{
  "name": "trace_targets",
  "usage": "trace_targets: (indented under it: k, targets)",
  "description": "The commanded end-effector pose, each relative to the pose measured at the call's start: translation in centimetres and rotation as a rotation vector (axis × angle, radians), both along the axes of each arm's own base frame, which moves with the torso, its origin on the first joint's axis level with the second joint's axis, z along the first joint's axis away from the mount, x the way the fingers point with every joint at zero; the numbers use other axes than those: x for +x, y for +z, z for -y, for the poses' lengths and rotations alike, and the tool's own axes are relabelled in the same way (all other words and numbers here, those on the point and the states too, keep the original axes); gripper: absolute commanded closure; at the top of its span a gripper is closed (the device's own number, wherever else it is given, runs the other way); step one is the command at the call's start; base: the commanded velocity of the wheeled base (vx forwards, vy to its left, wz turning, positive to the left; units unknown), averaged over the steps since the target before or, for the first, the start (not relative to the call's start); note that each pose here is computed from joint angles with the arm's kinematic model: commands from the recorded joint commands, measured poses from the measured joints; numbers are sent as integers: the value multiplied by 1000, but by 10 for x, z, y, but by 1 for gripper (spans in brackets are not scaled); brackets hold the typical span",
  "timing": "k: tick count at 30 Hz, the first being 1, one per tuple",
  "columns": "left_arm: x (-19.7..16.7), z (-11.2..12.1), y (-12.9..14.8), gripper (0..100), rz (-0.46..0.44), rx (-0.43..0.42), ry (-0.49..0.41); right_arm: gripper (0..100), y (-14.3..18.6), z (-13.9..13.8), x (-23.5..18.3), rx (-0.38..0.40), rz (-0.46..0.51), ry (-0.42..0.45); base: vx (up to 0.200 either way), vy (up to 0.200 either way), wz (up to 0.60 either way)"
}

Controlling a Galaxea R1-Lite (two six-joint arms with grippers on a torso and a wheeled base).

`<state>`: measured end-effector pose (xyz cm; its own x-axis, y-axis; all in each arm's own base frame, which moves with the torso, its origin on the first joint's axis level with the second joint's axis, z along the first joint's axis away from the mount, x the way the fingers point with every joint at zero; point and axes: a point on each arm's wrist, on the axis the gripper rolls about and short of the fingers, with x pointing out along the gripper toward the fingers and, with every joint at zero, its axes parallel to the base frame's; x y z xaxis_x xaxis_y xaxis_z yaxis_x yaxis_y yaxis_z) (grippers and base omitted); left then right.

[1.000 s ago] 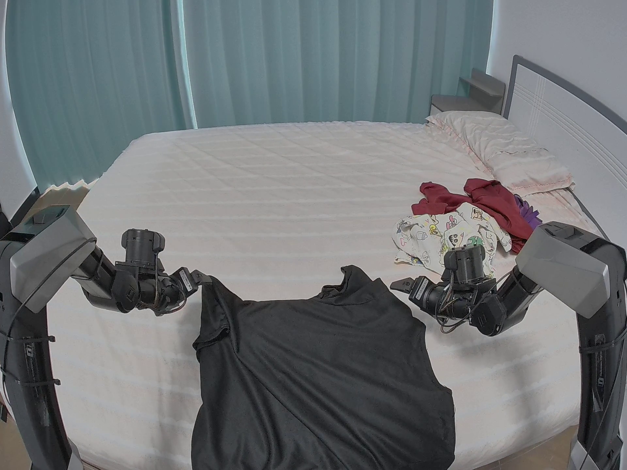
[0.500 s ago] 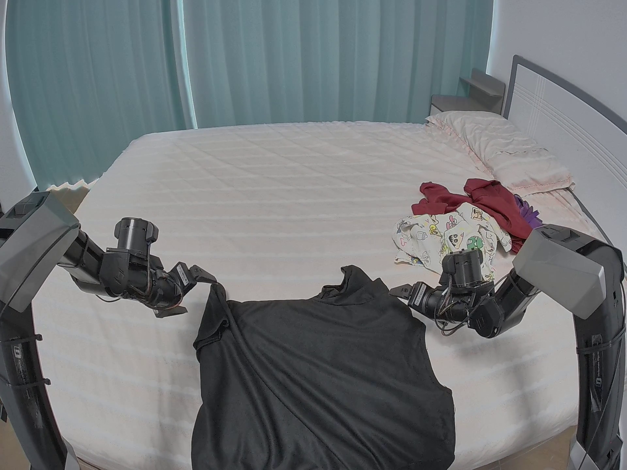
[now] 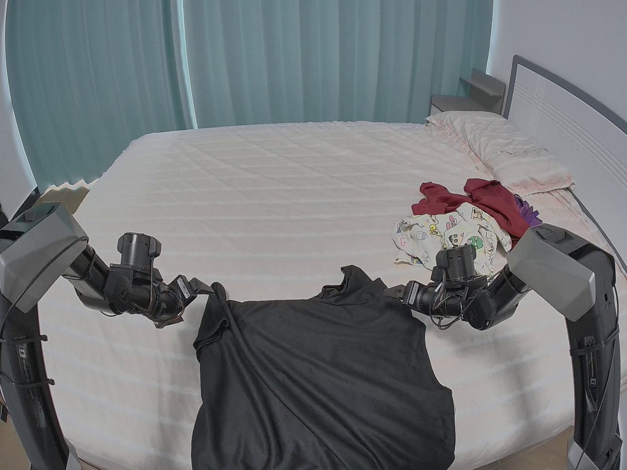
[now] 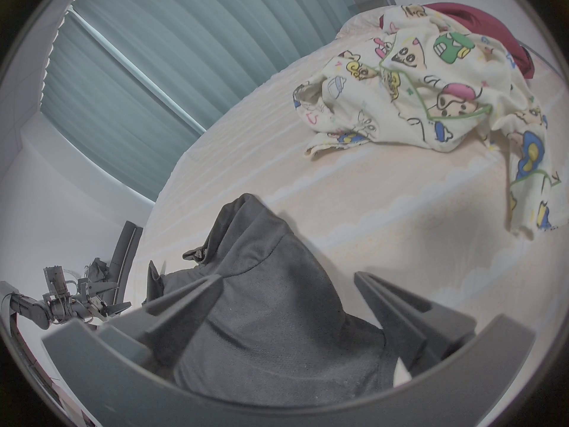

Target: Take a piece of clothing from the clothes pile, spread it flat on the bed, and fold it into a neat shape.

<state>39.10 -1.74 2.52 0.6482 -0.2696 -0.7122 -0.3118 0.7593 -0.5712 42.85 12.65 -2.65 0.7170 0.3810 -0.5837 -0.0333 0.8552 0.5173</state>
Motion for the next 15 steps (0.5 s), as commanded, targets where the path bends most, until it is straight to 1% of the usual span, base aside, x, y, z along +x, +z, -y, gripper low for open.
trace_targets:
  k: [1,3,5,7,11,12,13,14,15]
  targets:
    - [-2,0,-22,0,-52,22,18,100,-12,-4,5,3,-32,22,0,0,0]
    - [-1,2,-26,0,-58,38,25,100,-11,-5,6,7,-50,31,0,0,0]
    - [1,4,-29,0,-36,50,33,100,-10,-6,6,2,-66,34,0,0,0]
    - [3,6,-28,0,-16,50,28,100,-10,-7,7,1,-62,33,0,0,0]
    - [0,13,-30,0,-21,55,12,100,-7,-3,8,5,-54,13,0,0,0]
    - [-1,17,-31,0,-20,70,13,100,-4,5,11,-1,-44,-20,0,0,0]
    - [-2,18,-31,0,-20,71,12,100,-4,5,11,-1,-43,-23,0,0,0]
    - [-1,21,-33,0,-8,92,19,100,0,14,14,-4,-20,-62,0,0,0]
    - [0,23,-35,0,-2,101,22,100,2,19,15,-2,-10,-81,0,0,0]
